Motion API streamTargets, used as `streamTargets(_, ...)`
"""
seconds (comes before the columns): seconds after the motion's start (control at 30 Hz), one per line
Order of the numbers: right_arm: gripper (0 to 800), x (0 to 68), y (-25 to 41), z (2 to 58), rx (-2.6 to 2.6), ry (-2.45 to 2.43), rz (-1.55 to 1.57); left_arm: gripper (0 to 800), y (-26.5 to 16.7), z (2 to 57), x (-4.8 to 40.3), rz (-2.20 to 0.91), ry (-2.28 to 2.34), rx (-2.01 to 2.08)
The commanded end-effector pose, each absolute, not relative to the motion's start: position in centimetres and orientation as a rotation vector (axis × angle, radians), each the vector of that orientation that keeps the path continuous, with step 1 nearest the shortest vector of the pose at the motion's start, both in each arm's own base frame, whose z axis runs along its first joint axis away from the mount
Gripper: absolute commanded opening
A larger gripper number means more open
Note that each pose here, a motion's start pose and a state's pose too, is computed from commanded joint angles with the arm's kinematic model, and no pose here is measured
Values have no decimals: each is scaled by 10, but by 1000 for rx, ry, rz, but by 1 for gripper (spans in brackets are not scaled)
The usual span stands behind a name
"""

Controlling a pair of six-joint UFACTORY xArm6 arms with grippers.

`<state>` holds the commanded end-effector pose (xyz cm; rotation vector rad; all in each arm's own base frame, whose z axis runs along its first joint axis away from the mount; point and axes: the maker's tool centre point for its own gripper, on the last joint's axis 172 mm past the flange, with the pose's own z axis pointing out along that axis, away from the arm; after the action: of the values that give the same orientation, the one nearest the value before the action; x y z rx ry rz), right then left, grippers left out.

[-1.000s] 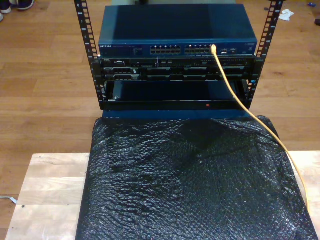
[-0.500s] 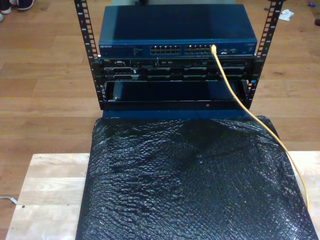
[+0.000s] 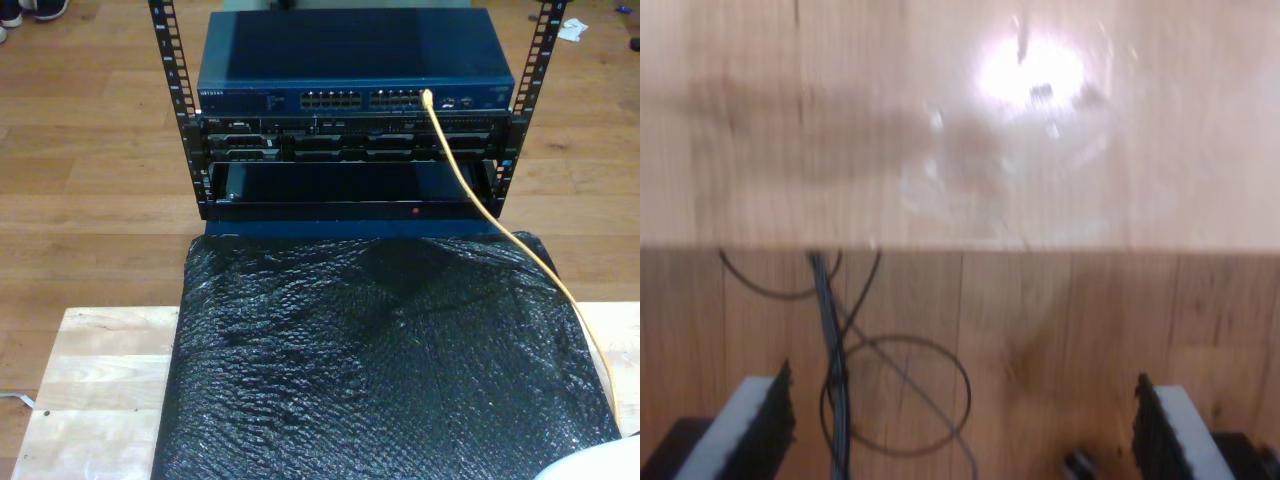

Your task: Grab the cable and plug it in

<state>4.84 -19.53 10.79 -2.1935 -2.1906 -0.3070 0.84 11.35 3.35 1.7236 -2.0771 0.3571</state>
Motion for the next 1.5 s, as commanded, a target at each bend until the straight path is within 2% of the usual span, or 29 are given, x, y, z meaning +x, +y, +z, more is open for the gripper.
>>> streamTargets(0.2,799,44,-193,80,-2199,-2219,-268,800,114,34,9,356,-2078,1724)
streamTargets(1.17,800,33,-160,22,-2047,-2307,-315,800,114,34,9,356,-2078,1724)
streamTargets(1.5,800,29,-162,19,-2081,-2296,-295,800,114,34,8,357,-2077,1724)
